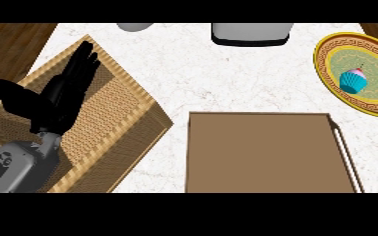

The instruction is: Pick the cupcake from the tray and place it in the plate

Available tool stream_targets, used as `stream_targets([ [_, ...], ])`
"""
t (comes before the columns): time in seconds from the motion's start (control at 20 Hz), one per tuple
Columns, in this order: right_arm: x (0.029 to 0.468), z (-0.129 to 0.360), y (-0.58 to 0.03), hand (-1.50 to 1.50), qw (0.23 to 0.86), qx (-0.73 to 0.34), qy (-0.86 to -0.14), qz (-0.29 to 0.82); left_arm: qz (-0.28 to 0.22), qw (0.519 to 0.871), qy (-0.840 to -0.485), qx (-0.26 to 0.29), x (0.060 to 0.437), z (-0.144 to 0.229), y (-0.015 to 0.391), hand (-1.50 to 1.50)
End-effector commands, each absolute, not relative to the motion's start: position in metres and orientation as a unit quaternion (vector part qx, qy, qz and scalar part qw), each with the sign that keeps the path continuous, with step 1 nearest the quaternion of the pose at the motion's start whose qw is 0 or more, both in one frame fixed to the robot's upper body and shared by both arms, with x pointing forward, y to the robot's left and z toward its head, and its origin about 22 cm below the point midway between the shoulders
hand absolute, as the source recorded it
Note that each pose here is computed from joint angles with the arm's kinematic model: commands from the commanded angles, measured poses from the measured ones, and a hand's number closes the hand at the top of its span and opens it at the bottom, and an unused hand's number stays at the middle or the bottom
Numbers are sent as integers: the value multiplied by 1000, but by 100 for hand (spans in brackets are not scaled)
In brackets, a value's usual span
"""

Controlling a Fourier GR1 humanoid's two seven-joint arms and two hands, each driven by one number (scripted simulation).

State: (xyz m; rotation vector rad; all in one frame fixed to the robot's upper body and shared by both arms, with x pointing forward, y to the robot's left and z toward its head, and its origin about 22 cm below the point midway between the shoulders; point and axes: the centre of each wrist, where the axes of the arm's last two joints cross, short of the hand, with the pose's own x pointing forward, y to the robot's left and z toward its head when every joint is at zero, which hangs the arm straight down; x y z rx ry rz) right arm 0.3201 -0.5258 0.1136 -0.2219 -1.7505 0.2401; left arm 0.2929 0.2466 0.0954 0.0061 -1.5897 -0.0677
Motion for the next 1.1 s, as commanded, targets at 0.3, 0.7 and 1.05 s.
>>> stream_targets([
  [0.3,291,126,-557,-150,612,-77,-782,92,-45,748,-660,57,274,38,261,0],
  [0.7,281,126,-565,-150,610,-88,-782,96,-44,742,-667,57,289,64,266,0],
  [1.05,269,128,-575,-150,630,-119,-761,102,-49,750,-659,44,282,56,264,0],
])
